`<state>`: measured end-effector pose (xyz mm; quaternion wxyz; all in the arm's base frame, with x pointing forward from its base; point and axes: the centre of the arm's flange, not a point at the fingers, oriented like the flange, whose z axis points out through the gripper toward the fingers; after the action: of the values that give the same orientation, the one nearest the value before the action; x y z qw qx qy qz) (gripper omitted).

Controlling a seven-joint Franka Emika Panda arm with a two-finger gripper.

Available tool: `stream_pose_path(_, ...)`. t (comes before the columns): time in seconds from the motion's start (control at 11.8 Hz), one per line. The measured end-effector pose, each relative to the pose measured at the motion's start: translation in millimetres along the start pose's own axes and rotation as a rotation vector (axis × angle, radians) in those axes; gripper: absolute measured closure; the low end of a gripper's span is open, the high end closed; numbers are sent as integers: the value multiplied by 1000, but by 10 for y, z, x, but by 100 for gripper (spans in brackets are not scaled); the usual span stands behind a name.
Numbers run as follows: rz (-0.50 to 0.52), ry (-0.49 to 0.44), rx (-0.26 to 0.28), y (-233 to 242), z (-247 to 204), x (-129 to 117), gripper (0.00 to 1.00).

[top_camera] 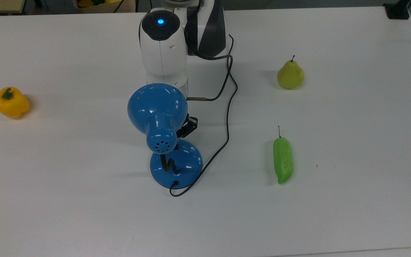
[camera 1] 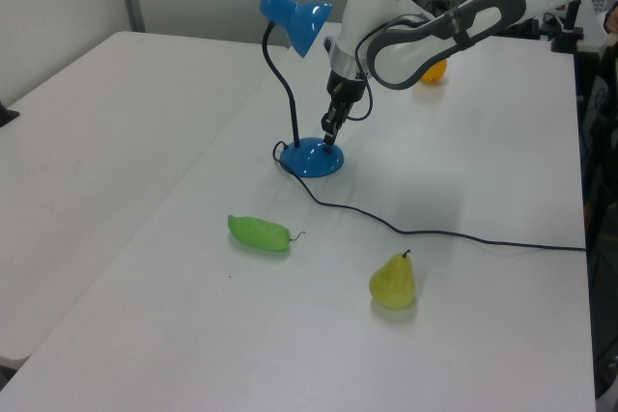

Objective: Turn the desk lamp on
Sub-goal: 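Lower the gripper onto the switch on the lamp base, then press down on the lamp base switch with the gripper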

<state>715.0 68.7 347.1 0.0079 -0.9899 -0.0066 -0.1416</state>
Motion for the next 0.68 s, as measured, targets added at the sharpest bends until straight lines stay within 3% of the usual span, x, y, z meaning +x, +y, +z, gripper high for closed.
stream_pose_path(0.68,-4,6,-7,-9,93,62,99)
